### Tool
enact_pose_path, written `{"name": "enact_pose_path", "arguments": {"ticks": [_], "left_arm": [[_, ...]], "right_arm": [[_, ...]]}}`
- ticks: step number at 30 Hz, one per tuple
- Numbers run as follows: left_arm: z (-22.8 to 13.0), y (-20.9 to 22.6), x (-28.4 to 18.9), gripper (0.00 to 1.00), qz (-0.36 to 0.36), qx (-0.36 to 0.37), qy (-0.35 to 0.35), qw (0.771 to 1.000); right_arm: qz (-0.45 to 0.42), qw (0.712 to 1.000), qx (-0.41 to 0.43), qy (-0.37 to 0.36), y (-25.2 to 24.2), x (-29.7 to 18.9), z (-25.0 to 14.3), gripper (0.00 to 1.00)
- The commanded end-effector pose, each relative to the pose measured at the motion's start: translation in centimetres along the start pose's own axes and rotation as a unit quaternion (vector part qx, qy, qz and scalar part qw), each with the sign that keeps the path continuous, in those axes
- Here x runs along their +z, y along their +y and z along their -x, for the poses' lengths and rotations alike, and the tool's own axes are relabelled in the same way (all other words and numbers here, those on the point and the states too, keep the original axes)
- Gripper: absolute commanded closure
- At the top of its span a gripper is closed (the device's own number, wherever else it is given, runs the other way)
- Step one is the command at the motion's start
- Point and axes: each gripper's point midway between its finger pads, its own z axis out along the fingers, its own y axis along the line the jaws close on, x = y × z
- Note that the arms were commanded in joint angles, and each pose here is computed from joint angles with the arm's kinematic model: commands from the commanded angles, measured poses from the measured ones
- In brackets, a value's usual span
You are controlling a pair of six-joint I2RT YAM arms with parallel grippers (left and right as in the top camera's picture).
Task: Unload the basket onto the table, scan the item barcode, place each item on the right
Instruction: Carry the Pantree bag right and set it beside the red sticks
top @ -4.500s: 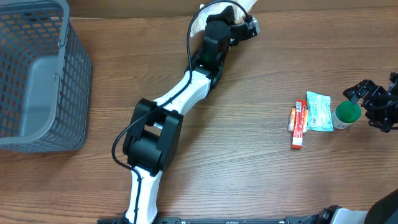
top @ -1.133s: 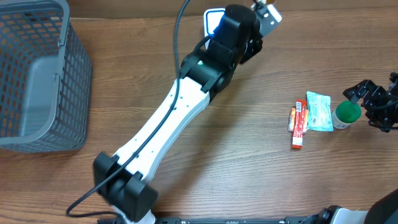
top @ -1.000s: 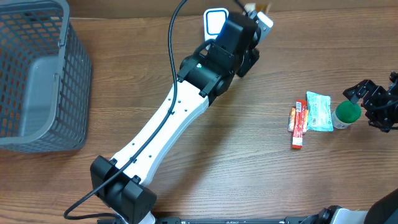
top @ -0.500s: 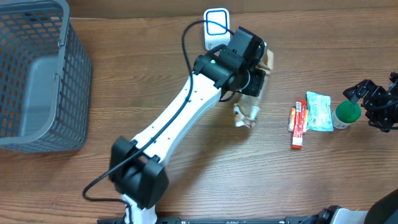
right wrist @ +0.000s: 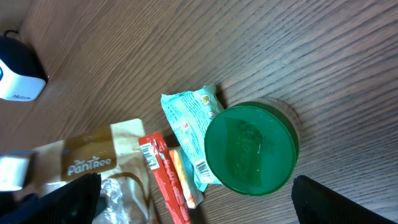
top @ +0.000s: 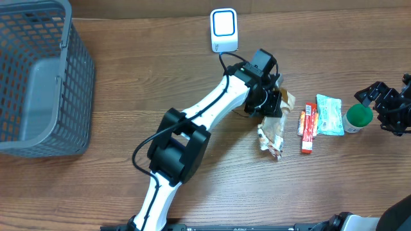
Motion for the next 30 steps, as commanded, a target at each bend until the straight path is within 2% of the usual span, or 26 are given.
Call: {"name": "enact_pose_path", "arguments": {"ticks": [1,2,4,5,12,17,21,27,30], "left_arm": [[-1.0,-0.2,1.2,0.39,-0.014,-0.010,0.026,1.000],[-1.0,-0.2,1.2,0.23,-0.014,-0.010,0.026,1.000],[-0.8,-0.5,0.9,0.02,-0.020,-0.007,0.022,1.000],[-0.6,-0.9,0.7,0.00,-0.029,-0.004,0.020,0.999],[1.6,-3.8,-3.4,0.00,-0.043,0.028,-0.032,0.998],[2.0,-2.1,-6.1,0.00,0.046,0.023,-0.074,0.996],[0.3,-1.3,-6.6,0.00,0.070,0.028,-0.047,0.996],[-2.0,-3.6,-5.8,0.00,0.028,0.078,-0.002,0.997],[-1.8,-2.7,-5.7,0.00,0.066,0.081,-0.012,0.994]], "right_arm": [[0.001,1.000,-0.009,-0.016,0.4,-0.8,0.5,0.00],[0.001,1.000,-0.009,-0.016,0.4,-0.8,0.5,0.00],[0.001,1.000,-0.009,-0.016,0.4,-0.8,0.5,0.00],[0.001,1.000,-0.009,-0.016,0.4,-0.8,0.5,0.00],[0.001,1.000,-0.009,-0.016,0.4,-0.8,0.5,0.00],[0.001,1.000,-0.009,-0.016,0.4,-0.8,0.5,0.00],[0.001,1.000,-0.009,-0.016,0.4,-0.8,0.5,0.00],[0.001,1.000,-0.009,-0.016,0.4,-0.8,0.5,0.00],[0.001,1.000,-0.009,-0.016,0.4,-0.8,0.5,0.00]]}}
